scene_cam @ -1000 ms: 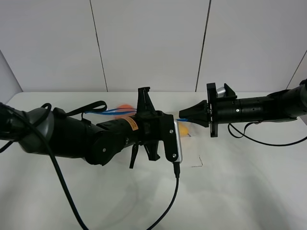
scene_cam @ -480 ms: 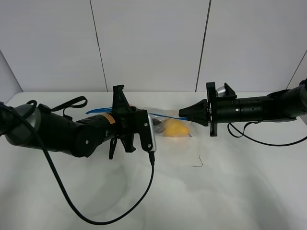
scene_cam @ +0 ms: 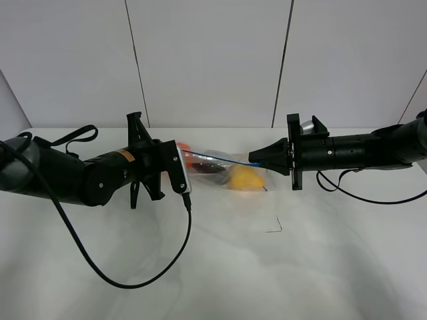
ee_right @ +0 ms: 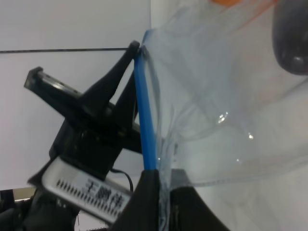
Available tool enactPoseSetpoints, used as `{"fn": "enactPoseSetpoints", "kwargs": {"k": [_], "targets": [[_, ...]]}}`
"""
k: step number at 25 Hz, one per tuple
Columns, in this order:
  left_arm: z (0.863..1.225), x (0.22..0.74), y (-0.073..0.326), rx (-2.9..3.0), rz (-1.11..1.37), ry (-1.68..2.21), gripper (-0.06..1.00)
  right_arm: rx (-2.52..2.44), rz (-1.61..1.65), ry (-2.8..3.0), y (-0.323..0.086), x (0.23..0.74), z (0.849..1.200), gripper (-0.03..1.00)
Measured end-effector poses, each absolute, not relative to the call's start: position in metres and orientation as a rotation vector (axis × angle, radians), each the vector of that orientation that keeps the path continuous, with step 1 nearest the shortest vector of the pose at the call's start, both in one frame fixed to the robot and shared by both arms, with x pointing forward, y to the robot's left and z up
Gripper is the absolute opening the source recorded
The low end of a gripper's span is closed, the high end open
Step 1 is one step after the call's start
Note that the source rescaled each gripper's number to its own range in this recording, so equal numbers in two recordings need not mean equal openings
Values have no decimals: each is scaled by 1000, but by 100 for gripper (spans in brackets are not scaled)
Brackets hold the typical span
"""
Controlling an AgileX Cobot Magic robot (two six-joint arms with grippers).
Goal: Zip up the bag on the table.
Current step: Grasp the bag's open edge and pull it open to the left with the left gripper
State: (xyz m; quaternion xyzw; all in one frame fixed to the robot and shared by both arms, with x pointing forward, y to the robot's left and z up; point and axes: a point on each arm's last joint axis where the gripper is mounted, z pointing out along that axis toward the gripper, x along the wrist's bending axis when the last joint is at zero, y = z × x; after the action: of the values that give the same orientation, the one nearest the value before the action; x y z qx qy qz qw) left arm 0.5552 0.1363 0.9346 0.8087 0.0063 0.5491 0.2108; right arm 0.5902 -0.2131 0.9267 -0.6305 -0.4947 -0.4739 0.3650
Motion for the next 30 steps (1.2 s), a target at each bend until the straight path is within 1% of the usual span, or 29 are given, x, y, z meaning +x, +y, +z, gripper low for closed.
{"fn": "enactPoseSetpoints", "kwargs": {"k": [15, 30], "targets": [[932, 573, 184, 2306, 1584, 177, 0, -1615, -1218, -1270, -213, 590, 927, 0], [931, 579, 204, 2322, 1610, 251, 0, -1614, -1216, -1271, -213, 590, 927, 0]]}}
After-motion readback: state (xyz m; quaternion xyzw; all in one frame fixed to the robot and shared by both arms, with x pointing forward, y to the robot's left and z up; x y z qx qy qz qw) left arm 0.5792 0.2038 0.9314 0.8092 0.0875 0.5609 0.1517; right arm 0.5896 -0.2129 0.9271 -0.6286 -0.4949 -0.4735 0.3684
